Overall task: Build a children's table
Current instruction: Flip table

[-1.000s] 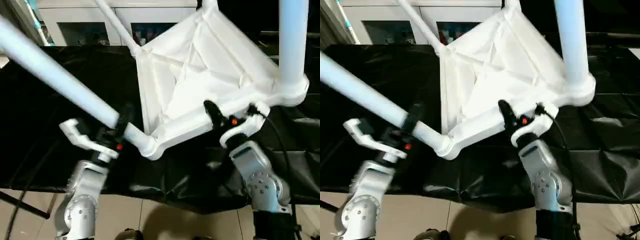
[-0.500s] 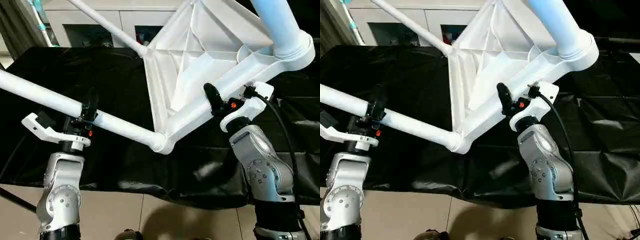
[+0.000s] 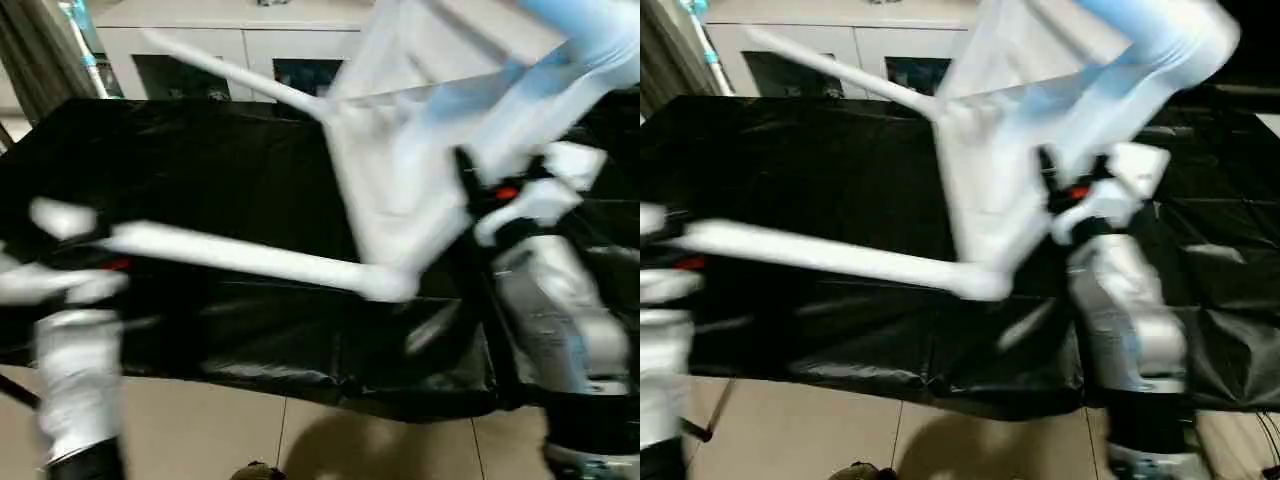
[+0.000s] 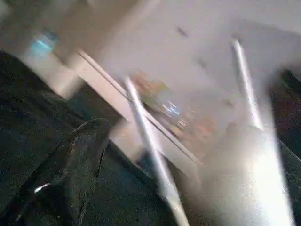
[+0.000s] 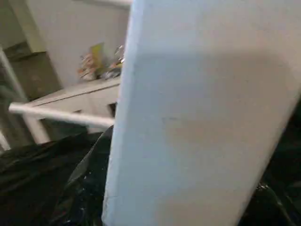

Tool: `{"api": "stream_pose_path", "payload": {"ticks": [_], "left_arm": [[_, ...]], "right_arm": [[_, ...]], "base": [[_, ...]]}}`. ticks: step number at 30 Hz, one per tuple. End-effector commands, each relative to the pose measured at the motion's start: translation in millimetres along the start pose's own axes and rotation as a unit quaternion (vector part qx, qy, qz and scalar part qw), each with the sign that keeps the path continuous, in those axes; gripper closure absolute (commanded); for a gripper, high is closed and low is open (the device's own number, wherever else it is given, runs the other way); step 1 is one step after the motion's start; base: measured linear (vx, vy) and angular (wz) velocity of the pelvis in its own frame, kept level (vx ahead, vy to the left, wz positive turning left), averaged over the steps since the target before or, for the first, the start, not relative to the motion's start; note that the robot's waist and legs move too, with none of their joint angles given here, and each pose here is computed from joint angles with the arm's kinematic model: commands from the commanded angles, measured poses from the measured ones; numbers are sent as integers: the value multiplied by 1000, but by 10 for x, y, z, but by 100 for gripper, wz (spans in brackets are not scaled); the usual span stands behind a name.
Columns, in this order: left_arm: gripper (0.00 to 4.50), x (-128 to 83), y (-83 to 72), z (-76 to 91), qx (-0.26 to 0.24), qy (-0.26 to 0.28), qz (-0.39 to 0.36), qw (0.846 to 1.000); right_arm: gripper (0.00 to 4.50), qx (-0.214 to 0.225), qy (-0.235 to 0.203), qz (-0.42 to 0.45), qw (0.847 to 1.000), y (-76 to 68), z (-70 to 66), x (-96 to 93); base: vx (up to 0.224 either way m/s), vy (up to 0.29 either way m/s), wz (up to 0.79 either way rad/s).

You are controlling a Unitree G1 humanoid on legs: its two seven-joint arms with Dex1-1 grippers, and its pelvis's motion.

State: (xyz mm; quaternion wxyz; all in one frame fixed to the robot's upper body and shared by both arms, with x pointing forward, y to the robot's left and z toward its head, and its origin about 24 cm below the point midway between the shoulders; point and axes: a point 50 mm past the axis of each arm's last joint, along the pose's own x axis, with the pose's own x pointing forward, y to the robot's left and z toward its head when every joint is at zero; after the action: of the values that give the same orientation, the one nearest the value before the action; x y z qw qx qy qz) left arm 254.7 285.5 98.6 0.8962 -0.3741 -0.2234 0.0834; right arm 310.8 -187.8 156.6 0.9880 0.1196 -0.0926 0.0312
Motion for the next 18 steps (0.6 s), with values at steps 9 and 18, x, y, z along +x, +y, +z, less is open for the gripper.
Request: {"api": "stream_pose_path", "payload": {"ticks": [9,18], "left_arm": [[9,-109,118,-43,-18,34,1,999],[9,-69,-196,-80,117,135,-156,971]], "right_arm": [[254,-20,32,-129,991,-446,-155,-129],[254,-76,41,-78,993,-241,-193,-83]], "base": [[0,0,0],[0,0,0]]}}
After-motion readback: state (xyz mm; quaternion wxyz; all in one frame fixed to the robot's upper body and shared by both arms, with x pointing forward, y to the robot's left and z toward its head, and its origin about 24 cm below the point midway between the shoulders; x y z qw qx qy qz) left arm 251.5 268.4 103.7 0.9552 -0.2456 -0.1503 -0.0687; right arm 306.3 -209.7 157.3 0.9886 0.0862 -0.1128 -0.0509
